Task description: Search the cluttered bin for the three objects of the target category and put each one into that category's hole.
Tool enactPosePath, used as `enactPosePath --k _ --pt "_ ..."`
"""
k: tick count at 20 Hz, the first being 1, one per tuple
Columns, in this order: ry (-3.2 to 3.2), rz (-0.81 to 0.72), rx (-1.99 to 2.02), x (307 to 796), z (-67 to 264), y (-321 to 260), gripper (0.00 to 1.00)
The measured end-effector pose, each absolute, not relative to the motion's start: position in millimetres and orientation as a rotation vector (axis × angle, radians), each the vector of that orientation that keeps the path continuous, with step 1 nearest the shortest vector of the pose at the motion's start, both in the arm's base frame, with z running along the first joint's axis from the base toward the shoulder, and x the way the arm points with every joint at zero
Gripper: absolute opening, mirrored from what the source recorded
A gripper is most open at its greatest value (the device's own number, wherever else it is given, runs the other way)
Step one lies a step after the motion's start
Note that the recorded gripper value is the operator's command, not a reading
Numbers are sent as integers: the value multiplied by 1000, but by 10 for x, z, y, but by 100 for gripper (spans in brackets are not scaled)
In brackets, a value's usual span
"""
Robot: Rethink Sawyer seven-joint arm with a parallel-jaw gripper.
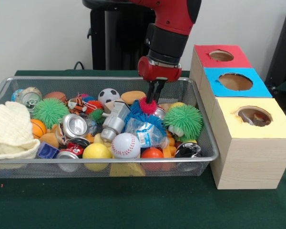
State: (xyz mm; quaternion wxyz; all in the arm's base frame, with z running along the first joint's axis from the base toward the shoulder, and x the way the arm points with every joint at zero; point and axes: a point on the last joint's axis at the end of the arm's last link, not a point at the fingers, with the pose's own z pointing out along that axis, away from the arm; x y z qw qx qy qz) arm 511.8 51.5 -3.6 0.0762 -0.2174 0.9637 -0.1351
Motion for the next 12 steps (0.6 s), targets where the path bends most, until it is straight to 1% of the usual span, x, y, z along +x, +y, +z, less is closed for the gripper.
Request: enactPosePath --k 4,6,10,12 --pt "2880 -406 -648 5136 -1 512 0" --pt "2869 -405 -632 5200 118 509 0" --pt "2892 -407 -585 5358 500 477 0" --pt "2948 -416 -554 5413 764 445 0"
